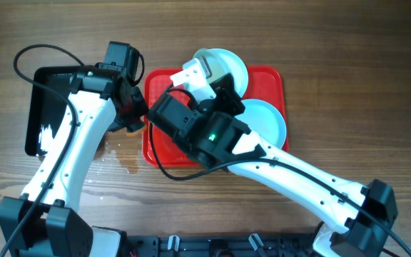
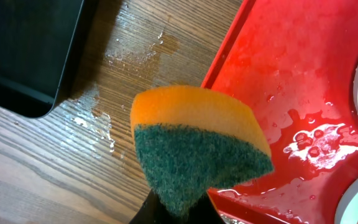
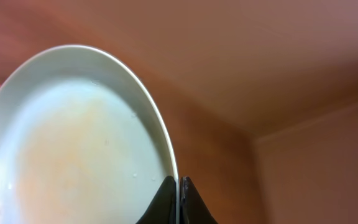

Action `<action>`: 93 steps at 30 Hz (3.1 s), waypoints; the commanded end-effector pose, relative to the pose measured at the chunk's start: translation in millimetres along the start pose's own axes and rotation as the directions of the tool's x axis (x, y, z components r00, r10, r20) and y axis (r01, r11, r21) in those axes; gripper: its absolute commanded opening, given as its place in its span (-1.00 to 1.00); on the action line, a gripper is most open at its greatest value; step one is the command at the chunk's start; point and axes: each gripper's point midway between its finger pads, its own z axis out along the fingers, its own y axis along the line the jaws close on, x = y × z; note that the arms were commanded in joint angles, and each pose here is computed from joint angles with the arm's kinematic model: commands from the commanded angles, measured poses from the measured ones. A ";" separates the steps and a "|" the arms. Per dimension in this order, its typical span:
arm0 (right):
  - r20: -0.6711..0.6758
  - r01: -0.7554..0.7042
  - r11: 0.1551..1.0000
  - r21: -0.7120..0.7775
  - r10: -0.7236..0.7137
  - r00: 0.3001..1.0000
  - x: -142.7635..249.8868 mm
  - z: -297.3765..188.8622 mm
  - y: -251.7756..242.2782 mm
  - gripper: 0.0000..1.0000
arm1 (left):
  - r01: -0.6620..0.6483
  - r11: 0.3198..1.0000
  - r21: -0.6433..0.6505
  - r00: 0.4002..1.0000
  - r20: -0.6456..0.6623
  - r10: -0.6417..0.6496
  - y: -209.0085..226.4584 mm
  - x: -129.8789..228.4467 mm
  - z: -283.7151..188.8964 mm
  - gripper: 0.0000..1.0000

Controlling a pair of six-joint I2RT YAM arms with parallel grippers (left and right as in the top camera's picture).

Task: Clean dirty plates on tray and stack at the side
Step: 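Lift the left plate with the right gripper and place it right of tray, then move the right gripper back to the tray and grip the top plate's rim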

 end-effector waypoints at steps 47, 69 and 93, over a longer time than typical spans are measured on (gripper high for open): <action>-0.738 -0.989 0.144 -0.020 0.666 0.111 255.7 200.9 -113.1 0.99 | 0.014 0.994 0.108 1.000 -0.014 -0.012 -26.9 -8.0 14.7 -0.92; -0.683 -0.662 0.495 -0.563 0.173 0.710 70.3 153.2 -5.6 0.99 | -0.006 0.991 0.137 1.000 0.003 0.006 -33.2 -12.3 14.0 -0.92; -0.761 -0.705 0.513 -0.491 0.142 0.633 124.1 248.0 93.0 0.08 | -0.006 0.989 0.148 1.000 0.014 0.004 -35.7 -15.1 13.6 -0.92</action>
